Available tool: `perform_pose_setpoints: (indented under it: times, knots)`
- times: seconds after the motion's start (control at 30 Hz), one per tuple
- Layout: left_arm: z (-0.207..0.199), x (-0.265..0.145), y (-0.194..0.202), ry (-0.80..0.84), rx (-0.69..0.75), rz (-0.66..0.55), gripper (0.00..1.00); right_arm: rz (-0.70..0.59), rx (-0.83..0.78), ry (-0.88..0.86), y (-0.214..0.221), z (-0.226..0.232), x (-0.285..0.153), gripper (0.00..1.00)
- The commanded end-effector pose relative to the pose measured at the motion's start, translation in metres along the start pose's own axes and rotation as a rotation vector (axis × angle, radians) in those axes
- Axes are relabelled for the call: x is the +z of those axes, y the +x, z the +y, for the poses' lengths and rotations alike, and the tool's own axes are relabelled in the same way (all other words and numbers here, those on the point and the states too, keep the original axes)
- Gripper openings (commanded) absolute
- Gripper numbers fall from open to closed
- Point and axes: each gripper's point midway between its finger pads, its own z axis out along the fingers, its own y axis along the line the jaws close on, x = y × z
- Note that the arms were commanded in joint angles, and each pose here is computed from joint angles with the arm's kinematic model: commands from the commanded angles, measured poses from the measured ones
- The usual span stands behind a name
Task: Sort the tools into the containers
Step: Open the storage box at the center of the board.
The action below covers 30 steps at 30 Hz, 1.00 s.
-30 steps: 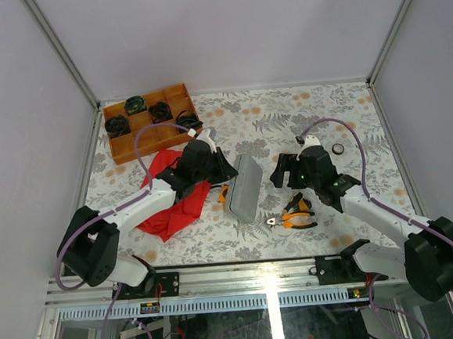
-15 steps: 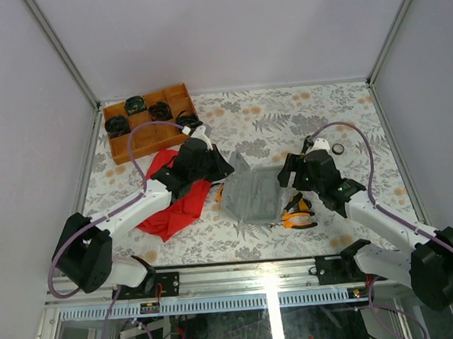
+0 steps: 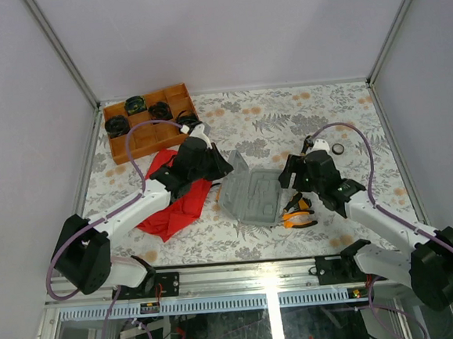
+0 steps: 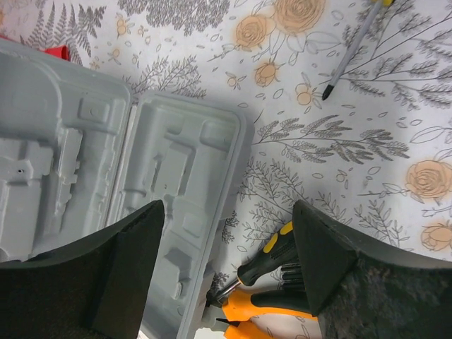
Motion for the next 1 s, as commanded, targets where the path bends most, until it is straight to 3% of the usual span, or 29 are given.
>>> perform_pose_setpoints:
  times: [0.0,0.37,0.47,0.6,0.97]
  knots:
    - [-0.005,-0.005,-0.012,0.007,0.008,-0.05,0.0,0.031,0.011,-0.067,0.005,0.014,0.007,0.78]
    - [0.003,-0.005,-0.006,-0.015,-0.001,-0.047,0.0,0.2,0.038,-0.024,0.04,0.008,0.029,0.68]
    - [0.004,-0.003,-0.006,-0.018,-0.002,-0.045,0.0,0.221,0.048,-0.011,0.046,0.006,0.032,0.58]
    - [0.003,0.001,-0.004,-0.012,-0.008,-0.036,0.0,0.189,0.064,-0.04,0.039,0.013,0.037,0.43]
    - [-0.008,0.026,-0.025,-0.016,0.037,-0.038,0.0,0.069,0.031,0.006,-0.021,0.006,0.042,0.21]
